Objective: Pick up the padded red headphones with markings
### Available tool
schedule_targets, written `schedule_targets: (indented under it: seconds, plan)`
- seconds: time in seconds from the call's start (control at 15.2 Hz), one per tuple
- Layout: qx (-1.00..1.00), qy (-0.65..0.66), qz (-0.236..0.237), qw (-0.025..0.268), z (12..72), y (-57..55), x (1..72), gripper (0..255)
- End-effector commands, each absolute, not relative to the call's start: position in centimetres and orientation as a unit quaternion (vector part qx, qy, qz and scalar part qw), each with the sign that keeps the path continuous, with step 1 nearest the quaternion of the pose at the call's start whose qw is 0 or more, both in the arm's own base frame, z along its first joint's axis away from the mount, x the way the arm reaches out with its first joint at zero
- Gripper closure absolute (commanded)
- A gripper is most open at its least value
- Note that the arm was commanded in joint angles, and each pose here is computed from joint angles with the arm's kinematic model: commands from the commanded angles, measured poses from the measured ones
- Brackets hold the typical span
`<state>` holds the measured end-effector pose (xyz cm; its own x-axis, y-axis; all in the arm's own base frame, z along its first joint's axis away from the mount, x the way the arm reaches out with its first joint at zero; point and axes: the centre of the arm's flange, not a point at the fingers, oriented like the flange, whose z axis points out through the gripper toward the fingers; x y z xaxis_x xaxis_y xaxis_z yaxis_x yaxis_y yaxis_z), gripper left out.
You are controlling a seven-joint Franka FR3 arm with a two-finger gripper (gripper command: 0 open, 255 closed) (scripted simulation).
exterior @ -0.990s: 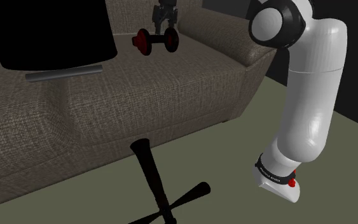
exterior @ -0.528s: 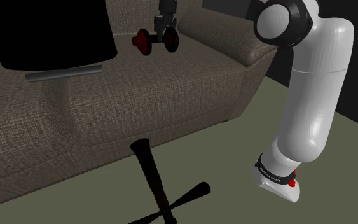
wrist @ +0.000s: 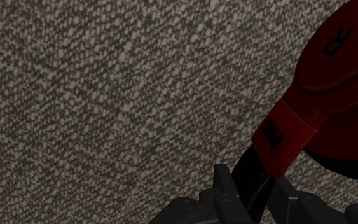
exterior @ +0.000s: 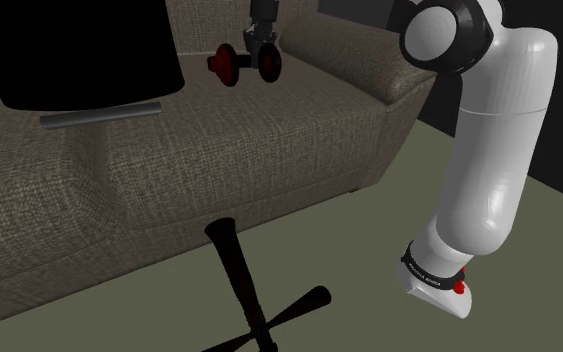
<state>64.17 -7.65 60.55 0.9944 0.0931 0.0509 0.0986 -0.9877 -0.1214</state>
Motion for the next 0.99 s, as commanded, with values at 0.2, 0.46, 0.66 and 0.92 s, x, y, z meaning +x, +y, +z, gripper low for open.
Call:
schedule_targets:
  seconds: [0.2,0.46,0.66,0.92]
  plan:
    - [-0.997,-0.048,-0.022,0.062,62.1,-7.6,64.2,255]
    - [-0.997,-0.048,-0.022,0.062,64.2,-7.6,64.2,255]
    - [-0.997,-0.048,-0.022,0.062,65.8,-7.6,64.2,255]
    - [-0.997,-0.048,-0.022,0.062,67.9,-7.6,64.2,255]
